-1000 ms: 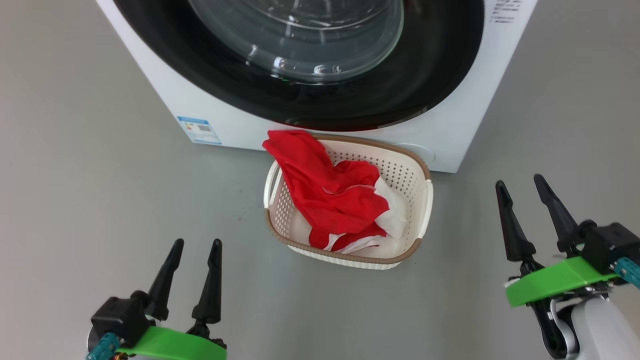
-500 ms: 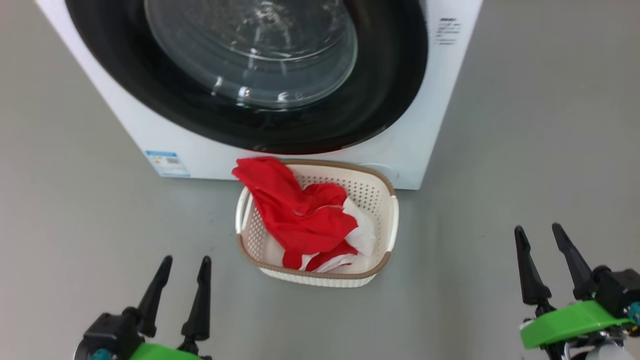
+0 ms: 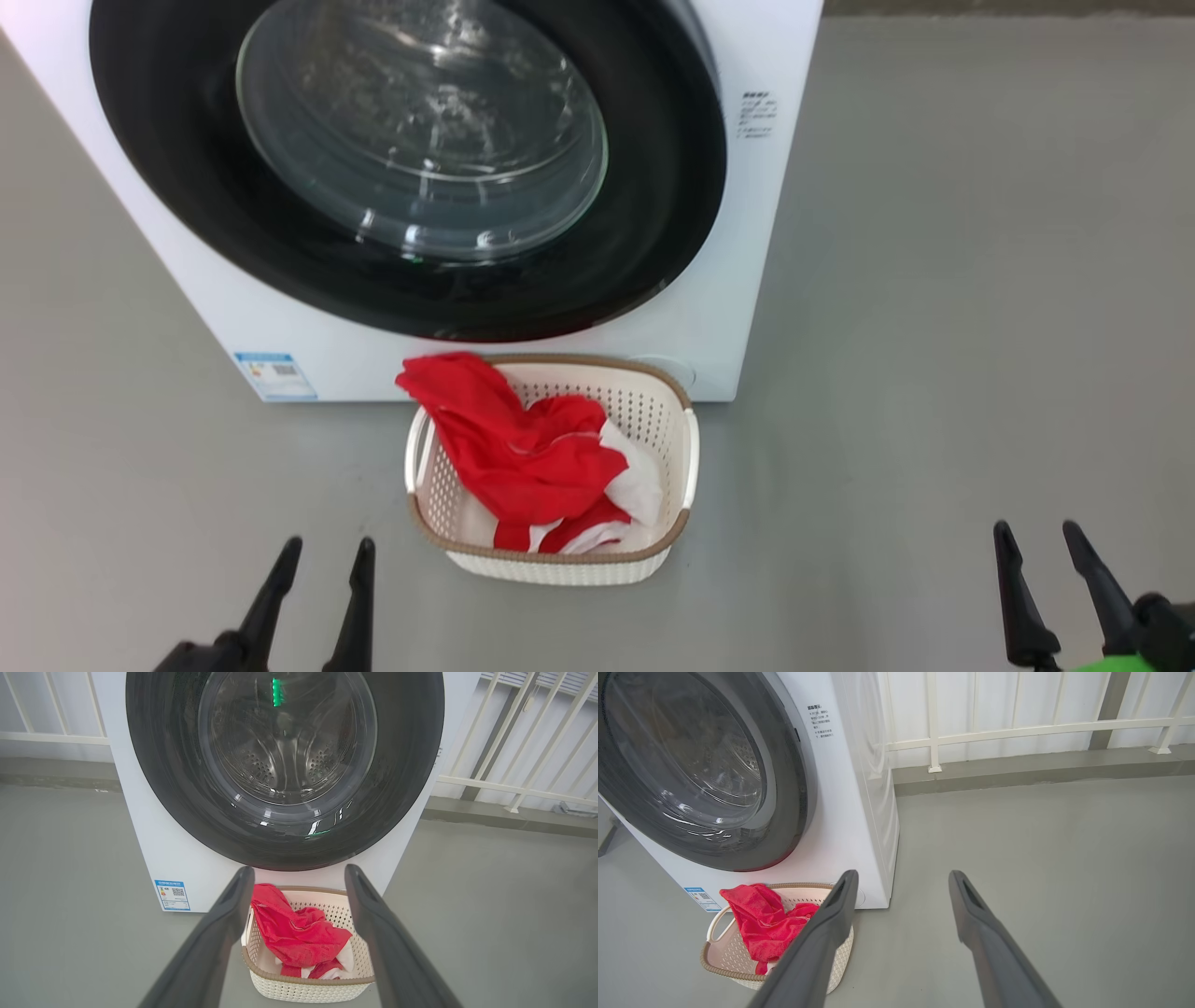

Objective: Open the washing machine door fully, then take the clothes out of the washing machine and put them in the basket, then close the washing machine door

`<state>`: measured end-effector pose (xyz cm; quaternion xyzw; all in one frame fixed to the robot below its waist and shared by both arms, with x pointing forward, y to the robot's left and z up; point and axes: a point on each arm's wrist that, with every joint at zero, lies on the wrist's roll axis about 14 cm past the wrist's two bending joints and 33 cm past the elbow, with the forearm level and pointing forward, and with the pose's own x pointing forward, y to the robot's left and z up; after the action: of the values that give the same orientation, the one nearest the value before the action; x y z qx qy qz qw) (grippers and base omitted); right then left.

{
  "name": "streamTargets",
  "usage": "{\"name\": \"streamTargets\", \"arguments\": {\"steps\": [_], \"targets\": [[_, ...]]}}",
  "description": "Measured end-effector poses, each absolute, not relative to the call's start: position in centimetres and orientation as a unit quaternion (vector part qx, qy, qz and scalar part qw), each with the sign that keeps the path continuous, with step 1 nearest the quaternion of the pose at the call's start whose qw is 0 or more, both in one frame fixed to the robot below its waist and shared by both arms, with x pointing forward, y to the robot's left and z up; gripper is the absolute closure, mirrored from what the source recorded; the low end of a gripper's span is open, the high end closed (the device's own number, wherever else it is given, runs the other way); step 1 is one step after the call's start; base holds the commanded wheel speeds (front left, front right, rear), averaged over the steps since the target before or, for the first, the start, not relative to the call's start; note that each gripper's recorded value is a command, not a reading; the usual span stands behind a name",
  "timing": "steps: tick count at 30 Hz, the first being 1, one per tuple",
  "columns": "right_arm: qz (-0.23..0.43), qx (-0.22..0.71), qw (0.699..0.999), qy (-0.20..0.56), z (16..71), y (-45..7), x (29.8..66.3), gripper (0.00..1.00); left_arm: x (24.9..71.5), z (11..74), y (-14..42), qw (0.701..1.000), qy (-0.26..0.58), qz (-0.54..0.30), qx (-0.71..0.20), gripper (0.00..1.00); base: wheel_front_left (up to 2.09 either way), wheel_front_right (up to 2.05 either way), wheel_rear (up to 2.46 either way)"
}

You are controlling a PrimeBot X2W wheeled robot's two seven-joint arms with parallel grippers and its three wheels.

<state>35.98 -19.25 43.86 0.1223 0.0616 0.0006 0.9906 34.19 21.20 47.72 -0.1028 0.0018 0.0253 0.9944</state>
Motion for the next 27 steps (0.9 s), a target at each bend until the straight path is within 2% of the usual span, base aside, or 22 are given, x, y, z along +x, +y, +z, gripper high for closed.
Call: {"name": "streamTargets", "arguments": {"steps": [8, 27], "targets": [[-0.028, 0.123, 0.990, 0.059, 44.0, -21.0, 33.7, 0.00, 33.4, 47.9, 20.8, 0.995, -0.002, 0.017, -0.100, 0.00, 0.00, 0.00, 0.00], [-0.035, 0.126, 0.989, 0.062, 43.7, -21.2, 33.3, 0.00, 33.3, 47.8, 20.5, 0.995, 0.001, 0.012, -0.098, 0.00, 0.00, 0.00, 0.00]]}}
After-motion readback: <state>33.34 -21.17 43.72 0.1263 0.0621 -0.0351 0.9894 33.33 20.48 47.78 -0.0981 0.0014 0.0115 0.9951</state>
